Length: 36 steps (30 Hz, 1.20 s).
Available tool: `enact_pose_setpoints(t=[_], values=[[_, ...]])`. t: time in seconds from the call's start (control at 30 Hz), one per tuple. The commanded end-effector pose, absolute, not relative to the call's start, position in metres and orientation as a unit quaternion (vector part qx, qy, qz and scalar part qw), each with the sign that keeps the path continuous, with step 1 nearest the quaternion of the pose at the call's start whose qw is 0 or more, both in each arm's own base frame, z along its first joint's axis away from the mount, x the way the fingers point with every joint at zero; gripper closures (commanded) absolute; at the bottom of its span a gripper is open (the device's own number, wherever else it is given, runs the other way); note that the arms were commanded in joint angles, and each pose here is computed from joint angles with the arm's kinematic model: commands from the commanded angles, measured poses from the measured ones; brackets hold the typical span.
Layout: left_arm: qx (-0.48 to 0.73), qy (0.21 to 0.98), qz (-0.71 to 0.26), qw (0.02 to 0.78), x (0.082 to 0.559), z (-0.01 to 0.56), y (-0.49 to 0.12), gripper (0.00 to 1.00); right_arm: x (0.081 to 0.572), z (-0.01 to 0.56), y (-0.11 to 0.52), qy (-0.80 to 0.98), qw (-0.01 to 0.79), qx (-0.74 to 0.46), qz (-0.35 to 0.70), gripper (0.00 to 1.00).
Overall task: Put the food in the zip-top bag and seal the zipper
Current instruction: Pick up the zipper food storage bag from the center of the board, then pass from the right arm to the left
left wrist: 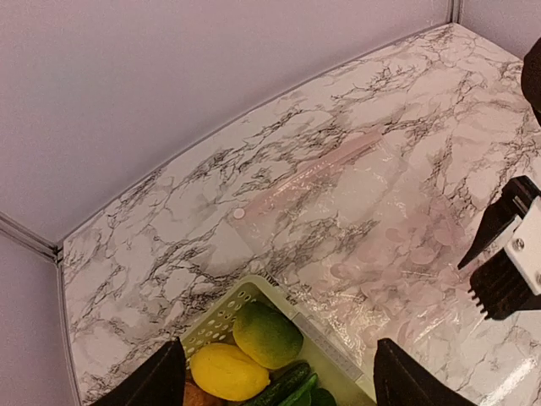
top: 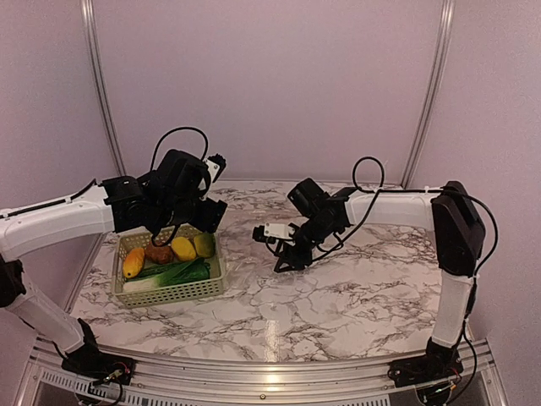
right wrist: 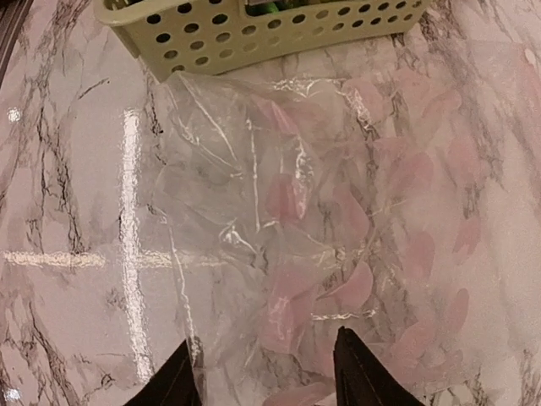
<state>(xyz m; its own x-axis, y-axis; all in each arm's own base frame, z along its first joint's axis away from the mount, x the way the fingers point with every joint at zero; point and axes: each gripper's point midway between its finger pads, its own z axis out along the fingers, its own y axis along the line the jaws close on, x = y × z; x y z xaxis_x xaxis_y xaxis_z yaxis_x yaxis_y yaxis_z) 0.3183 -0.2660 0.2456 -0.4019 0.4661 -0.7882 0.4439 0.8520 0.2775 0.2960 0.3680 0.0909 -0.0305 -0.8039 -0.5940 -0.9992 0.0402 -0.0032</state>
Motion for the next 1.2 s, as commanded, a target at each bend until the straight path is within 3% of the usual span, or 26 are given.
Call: enact_pose_setpoints(t=[0.0, 0.1, 0.37, 0.5, 0.7, 0.9, 1.17], values=[[0.167, 0.877, -0.033, 0.449, 0.339, 0.236, -0.278, 0.21, 0.315, 0.085, 0.35, 0.713, 0.236, -0.642, 0.152, 0.64], [0.137, 0.88, -0.067, 0.449, 0.351, 0.237, -0.291, 0.21, 0.316, 0.092, 0.332, 0.723, 0.242, -0.63, 0.149, 1.0], [0.038, 0.897, -0.196, 0.394, 0.376, 0.208, -0.315, 0.21, 0.31, 0.143, 0.273, 0.717, 0.34, -0.59, 0.153, 1.0], [0.034, 0.9, -0.27, 0.341, 0.377, 0.186, -0.346, 0.31, 0.299, 0.145, 0.259, 0.725, 0.35, -0.572, 0.157, 1.0], [0.008, 0.91, -0.308, 0.279, 0.377, 0.153, -0.372, 0.31, 0.3, 0.179, 0.243, 0.72, 0.417, -0.529, 0.165, 1.0], [-0.023, 0.908, -0.347, 0.232, 0.378, 0.136, -0.393, 0.3, 0.286, 0.179, 0.243, 0.709, 0.408, -0.544, 0.185, 1.0], [-0.071, 0.925, -0.316, 0.199, 0.392, 0.103, -0.398, 0.31, 0.277, 0.192, 0.244, 0.699, 0.414, -0.549, 0.196, 1.0]])
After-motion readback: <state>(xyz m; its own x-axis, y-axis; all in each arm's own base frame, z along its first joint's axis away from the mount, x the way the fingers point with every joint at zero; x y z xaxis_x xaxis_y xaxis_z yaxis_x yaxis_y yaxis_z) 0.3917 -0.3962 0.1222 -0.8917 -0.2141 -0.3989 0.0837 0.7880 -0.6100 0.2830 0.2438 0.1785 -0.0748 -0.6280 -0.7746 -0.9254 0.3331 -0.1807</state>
